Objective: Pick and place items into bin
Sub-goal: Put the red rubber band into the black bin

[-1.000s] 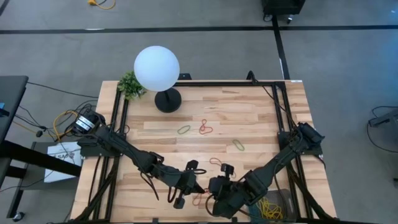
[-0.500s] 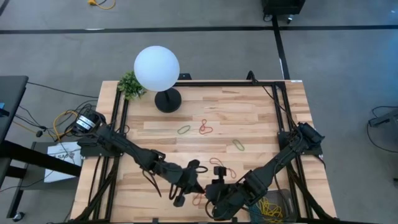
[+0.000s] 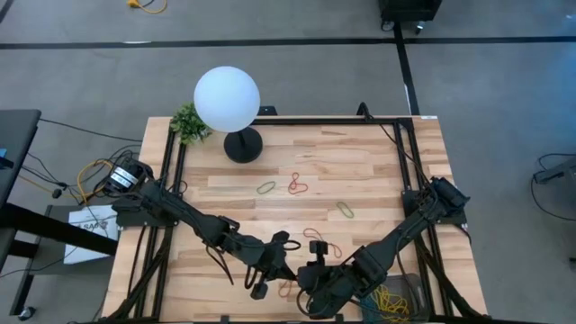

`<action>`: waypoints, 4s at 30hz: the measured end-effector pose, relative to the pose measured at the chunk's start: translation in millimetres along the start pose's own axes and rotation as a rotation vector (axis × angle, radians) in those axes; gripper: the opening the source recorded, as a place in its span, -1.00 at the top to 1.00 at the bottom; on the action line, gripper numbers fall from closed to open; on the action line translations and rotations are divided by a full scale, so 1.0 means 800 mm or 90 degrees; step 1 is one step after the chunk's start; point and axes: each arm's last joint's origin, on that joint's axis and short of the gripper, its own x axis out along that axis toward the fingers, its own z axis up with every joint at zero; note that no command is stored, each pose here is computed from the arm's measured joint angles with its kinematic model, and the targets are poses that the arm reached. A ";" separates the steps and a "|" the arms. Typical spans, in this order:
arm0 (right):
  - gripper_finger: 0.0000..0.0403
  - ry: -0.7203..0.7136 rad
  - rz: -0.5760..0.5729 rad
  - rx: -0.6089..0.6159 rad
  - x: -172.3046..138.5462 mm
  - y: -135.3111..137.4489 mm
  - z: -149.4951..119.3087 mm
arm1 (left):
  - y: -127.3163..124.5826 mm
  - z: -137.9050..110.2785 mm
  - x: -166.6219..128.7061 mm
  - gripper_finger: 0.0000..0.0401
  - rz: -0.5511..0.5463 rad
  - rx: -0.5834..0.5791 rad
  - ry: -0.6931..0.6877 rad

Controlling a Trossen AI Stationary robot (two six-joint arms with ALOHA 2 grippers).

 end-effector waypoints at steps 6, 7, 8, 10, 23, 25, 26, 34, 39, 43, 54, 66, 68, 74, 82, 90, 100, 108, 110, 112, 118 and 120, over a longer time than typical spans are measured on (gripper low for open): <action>0.97 0.011 -0.008 0.063 0.001 -0.003 -0.001 | -0.002 0.003 0.000 1.00 -0.007 0.000 -0.017; 0.97 0.012 -0.009 0.078 0.001 -0.004 -0.001 | -0.002 0.003 0.000 1.00 -0.007 0.000 -0.017; 0.97 0.012 -0.010 0.088 0.002 -0.005 -0.001 | -0.002 0.003 0.000 1.00 -0.006 0.000 -0.017; 0.98 0.013 -0.010 0.098 0.002 -0.005 -0.001 | -0.002 0.003 0.000 1.00 -0.005 0.001 -0.015; 0.99 0.023 -0.014 0.113 0.001 -0.004 -0.004 | 0.005 -0.009 -0.001 0.71 0.068 0.016 0.040; 0.99 0.026 -0.013 0.118 0.001 -0.004 -0.004 | 0.006 -0.012 -0.001 0.62 0.086 0.018 0.050; 0.99 0.033 -0.006 0.131 0.001 -0.004 -0.005 | 0.007 -0.012 -0.001 0.57 0.099 0.019 0.050; 1.00 0.292 -0.072 0.341 -0.016 -0.008 -0.051 | 0.011 -0.022 -0.003 0.41 0.142 -0.009 0.094; 0.99 0.525 -0.127 0.462 -0.048 0.012 -0.089 | 0.012 -0.030 -0.005 0.42 0.155 -0.019 0.136; 0.99 0.632 -0.087 0.500 -0.070 0.046 -0.111 | 0.013 -0.034 -0.006 0.42 0.161 -0.021 0.154; 0.96 0.570 -0.260 0.514 -0.124 0.083 -0.170 | 0.013 -0.034 -0.006 0.42 0.163 -0.034 0.152; 0.66 0.536 -0.282 0.535 -0.124 0.081 -0.170 | 0.013 -0.034 -0.006 0.42 0.161 -0.030 0.153; 0.63 0.512 -0.287 0.535 -0.121 0.079 -0.167 | 0.013 -0.034 -0.006 0.42 0.161 -0.030 0.154; 0.62 0.350 -0.280 0.486 -0.108 0.068 -0.153 | 0.003 -0.052 0.005 0.42 0.122 -0.023 0.195; 0.62 0.120 -0.273 0.342 -0.087 0.051 -0.125 | 0.004 -0.111 0.050 0.42 0.143 -0.006 0.246; 0.62 -0.045 -0.223 0.344 -0.062 0.048 -0.087 | 0.014 -0.123 0.080 0.42 0.128 -0.039 0.167; 0.62 -0.078 -0.167 0.244 -0.040 0.041 -0.052 | 0.027 -0.126 0.084 0.42 0.161 -0.014 0.165; 0.62 -0.073 -0.186 0.253 -0.031 0.027 -0.044 | 0.031 -0.145 0.097 0.42 0.166 -0.010 0.174; 0.62 -0.072 -0.186 0.255 -0.031 0.026 -0.043 | 0.032 -0.147 0.097 0.43 0.177 -0.008 0.173; 0.62 -0.070 -0.189 0.256 -0.029 0.024 -0.042 | 0.034 -0.151 0.101 0.47 0.182 -0.012 0.171; 0.62 -0.064 -0.194 0.250 -0.026 0.018 -0.039 | 0.036 -0.152 0.099 0.89 0.190 -0.014 0.190; 0.62 -0.052 -0.191 0.237 -0.023 0.014 -0.037 | 0.035 -0.152 0.099 0.96 0.186 -0.021 0.193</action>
